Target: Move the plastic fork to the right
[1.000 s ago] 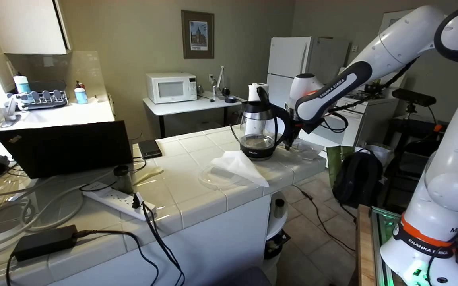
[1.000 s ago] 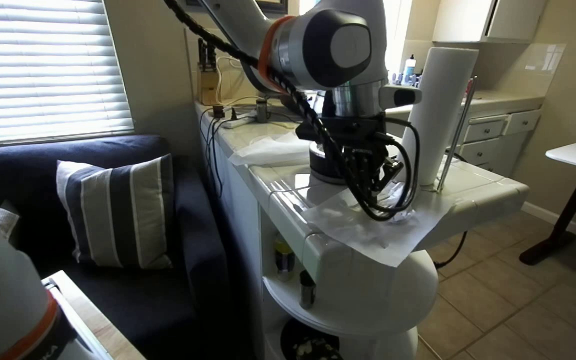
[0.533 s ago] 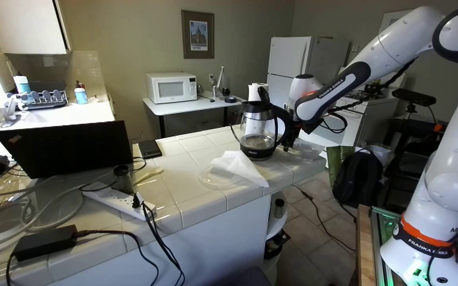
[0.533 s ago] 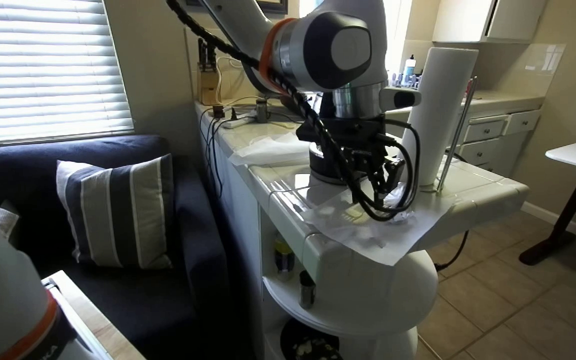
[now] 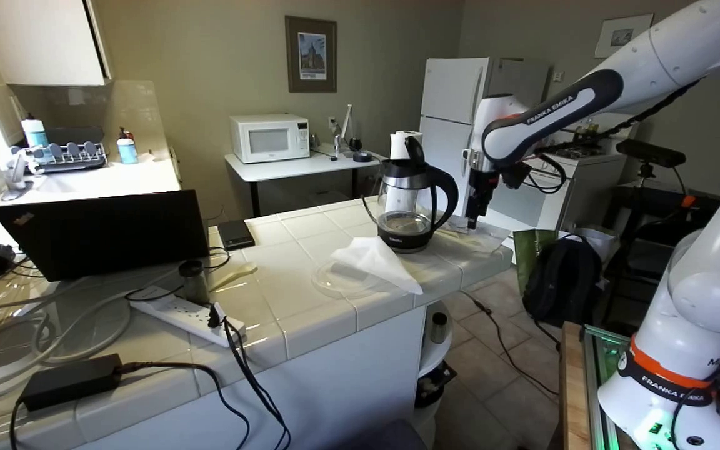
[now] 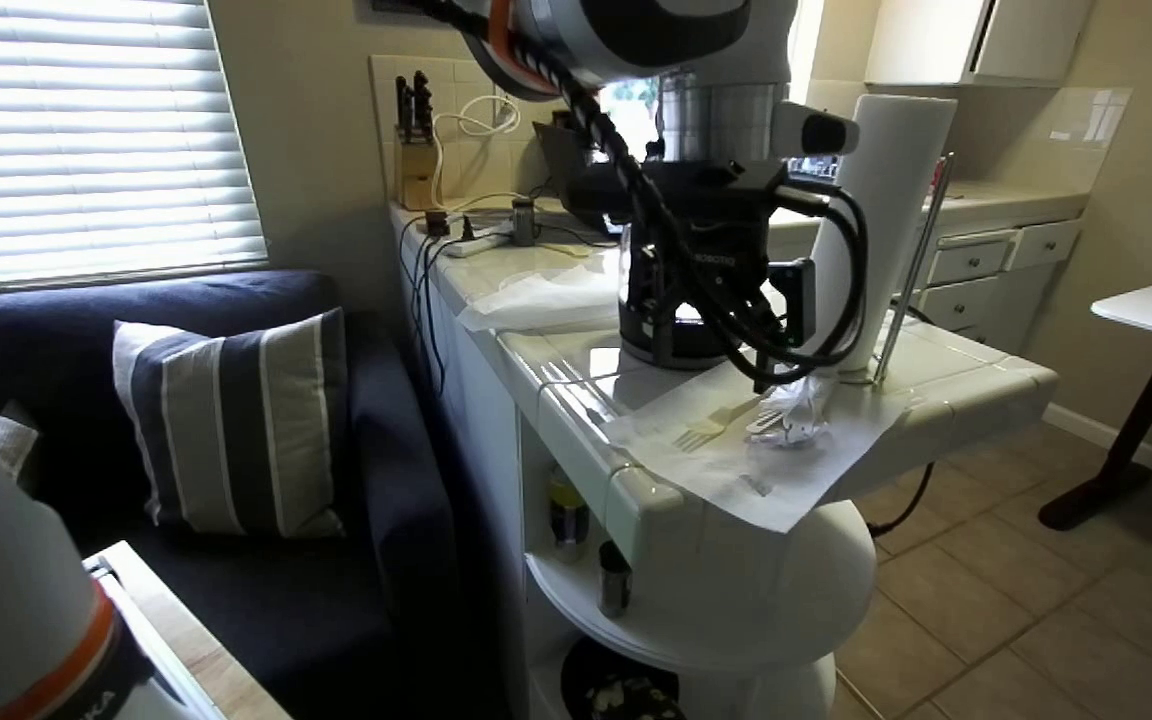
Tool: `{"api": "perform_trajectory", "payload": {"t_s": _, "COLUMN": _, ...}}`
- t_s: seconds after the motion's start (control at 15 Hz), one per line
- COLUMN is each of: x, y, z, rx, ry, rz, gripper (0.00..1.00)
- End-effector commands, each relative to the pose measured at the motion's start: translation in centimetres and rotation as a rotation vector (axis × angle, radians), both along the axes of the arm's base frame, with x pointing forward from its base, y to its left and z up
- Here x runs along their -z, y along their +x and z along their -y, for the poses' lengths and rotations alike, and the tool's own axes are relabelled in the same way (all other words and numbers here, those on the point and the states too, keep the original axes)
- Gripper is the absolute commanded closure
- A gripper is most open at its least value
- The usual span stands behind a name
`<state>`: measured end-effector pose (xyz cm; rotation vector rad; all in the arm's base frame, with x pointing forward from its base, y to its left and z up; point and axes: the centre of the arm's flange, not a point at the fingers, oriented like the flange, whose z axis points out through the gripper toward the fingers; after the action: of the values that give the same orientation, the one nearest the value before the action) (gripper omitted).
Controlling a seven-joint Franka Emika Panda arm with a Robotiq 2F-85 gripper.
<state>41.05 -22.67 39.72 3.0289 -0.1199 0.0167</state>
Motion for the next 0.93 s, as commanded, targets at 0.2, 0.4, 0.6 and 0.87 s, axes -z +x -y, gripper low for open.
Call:
{"api": "perform_trajectory", "payload": {"t_s": 0.2, "x": -5.4, "y": -8.4, "z": 0.5, "rx": -0.037, "ry": 0.084, "rz": -0.034, "gripper": 0.00}}
{"api": "perform_trajectory", "payload": {"t_s": 0.4, "x": -8.0, "y": -11.3, "z": 0.0, "rx": -0.034, "ry": 0.116, "rz": -0.039, "gripper": 0.00}}
{"api": "perform_trajectory", "payload": {"t_s": 0.6, "x": -10.5, "y": -13.5, "z": -1.2, "rx": -0.063, "ry": 0.146, "rz": -0.045, "gripper": 0.00}}
{"api": "perform_trajectory", "payload": {"t_s": 0.87, "x": -11.7, "y": -13.2, "z": -1.0, "rx": -0.064, "ry": 0.143, "rz": -0.036, "gripper": 0.00}}
